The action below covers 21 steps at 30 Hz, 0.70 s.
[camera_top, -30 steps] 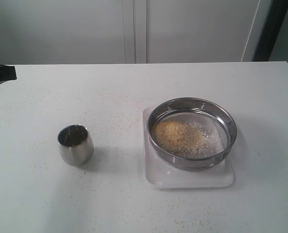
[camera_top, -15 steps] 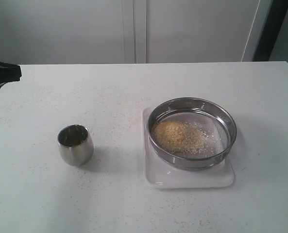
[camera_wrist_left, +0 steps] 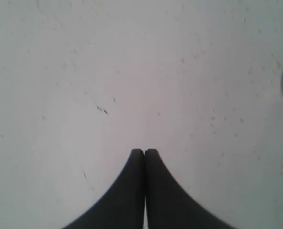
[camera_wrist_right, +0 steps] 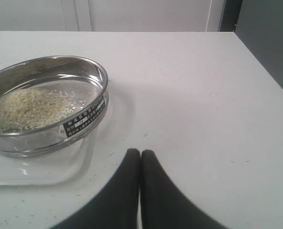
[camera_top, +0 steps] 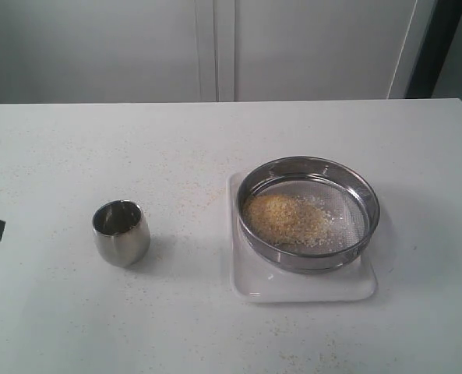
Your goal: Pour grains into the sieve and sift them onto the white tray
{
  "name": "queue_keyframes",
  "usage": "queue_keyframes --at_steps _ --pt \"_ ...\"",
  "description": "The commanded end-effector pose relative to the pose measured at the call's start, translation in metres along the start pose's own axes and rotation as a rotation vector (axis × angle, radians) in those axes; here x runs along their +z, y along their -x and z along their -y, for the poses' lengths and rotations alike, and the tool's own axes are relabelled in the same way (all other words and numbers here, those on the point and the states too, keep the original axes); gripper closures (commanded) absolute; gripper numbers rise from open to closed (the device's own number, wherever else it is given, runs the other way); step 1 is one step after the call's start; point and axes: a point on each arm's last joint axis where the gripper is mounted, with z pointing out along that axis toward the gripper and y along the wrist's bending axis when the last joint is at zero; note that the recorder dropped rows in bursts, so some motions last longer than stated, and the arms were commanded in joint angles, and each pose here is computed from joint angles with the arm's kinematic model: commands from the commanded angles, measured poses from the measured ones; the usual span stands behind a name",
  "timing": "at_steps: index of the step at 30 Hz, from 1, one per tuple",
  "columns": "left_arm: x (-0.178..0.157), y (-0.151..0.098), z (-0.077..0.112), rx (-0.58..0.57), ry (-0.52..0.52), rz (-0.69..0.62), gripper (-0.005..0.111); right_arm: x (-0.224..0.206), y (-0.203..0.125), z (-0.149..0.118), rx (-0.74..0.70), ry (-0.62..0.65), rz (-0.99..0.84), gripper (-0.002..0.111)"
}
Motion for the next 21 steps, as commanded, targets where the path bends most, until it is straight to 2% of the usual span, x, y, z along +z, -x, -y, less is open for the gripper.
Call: queue_keyframes --at_steps 1,4,7,10,16,21 --pt "-0.01 -0.012 0.006 -0.052 -0.064 -0.096 0.107 0.0 0.0 0.0 0.011 -0.001 0.013 0.108" --pt "-0.02 -0.013 0.011 -0.066 -0.122 -0.089 0.107 0.0 0.0 0.0 0.011 -0.001 0.013 0.108" --pt "-0.036 -0.008 0.019 -0.017 -0.228 -0.105 0.107 0.0 0.0 0.0 0.011 -0.001 0.013 0.108" --pt "-0.047 -0.005 0.023 0.004 -0.283 -0.077 0.107 0.0 0.0 0.0 0.011 -0.001 0.013 0.108" --pt "-0.058 -0.001 0.022 0.001 -0.288 -0.015 0.107 0.0 0.0 0.0 0.011 -0.001 0.013 0.108" --pt "-0.058 -0.002 0.022 0.002 -0.289 -0.017 0.107 0.0 0.0 0.0 0.011 -0.001 0.013 0.108"
